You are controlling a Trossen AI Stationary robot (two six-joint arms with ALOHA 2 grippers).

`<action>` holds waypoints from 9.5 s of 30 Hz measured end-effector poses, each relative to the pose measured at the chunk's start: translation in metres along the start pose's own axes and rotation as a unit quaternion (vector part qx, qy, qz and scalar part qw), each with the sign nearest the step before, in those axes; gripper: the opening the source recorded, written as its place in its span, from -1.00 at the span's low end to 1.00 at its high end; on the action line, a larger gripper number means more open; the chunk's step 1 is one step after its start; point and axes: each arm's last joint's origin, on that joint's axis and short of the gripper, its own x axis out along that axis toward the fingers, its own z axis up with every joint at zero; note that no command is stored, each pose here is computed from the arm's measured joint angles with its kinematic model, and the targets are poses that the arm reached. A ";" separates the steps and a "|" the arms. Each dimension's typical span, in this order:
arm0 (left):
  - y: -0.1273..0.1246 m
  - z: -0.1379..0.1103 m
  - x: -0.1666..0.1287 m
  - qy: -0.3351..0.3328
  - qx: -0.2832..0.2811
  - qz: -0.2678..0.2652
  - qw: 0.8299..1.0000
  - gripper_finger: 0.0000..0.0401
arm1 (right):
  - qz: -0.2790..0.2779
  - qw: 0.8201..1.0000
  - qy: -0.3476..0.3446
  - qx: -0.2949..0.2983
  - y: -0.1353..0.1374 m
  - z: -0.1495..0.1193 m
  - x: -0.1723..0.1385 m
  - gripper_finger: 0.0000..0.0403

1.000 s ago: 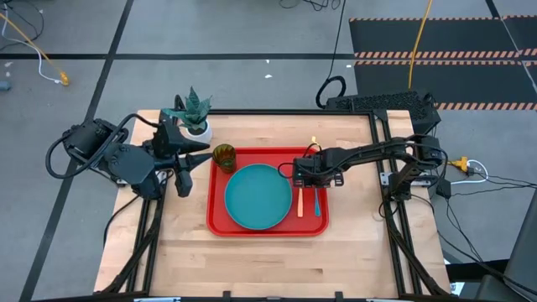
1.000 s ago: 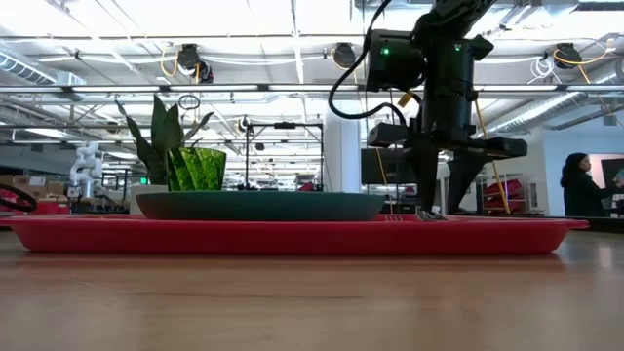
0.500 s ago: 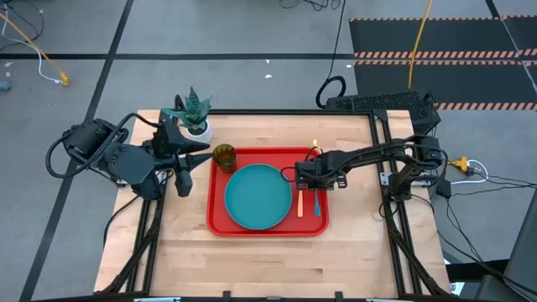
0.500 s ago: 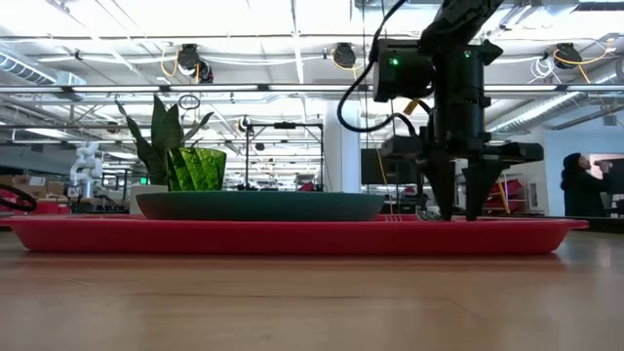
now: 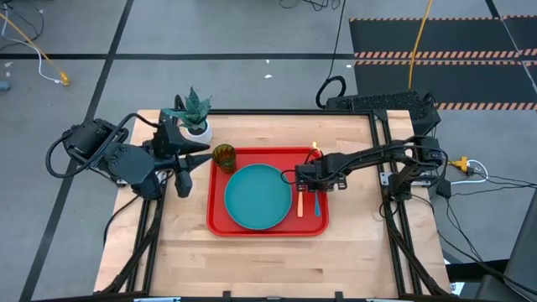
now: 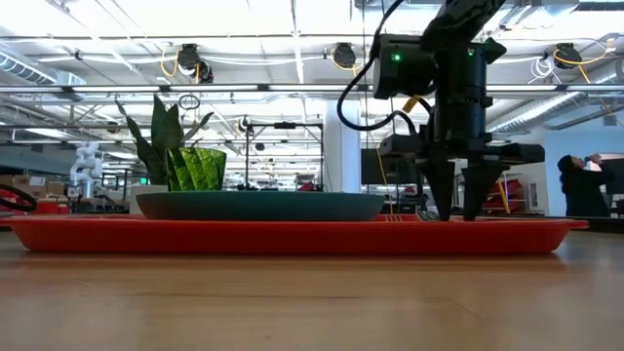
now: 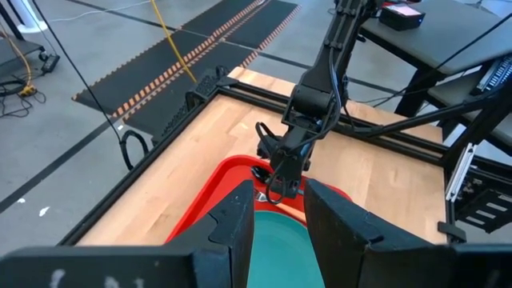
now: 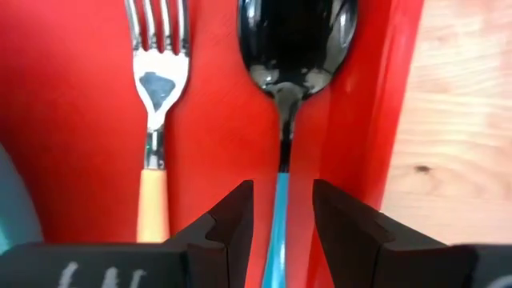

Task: Pick and place plate/cup/fork/spoon on tray
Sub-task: Adjust the blue spoon, then adjust the red tray

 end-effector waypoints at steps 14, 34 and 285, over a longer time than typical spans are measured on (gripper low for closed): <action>0.000 0.000 0.000 0.002 -0.001 -0.003 1.000 -0.44 | 0.017 1.000 0.002 0.014 -0.002 -0.001 0.008 -0.39; 0.000 0.000 0.000 0.003 0.006 -0.002 1.000 -0.44 | 0.055 0.998 0.012 0.027 0.005 -0.001 0.008 -0.39; 0.078 -0.322 0.154 0.329 -0.428 0.184 0.822 -0.99 | -0.041 0.996 -0.025 -0.080 -0.106 -0.013 -0.041 -0.45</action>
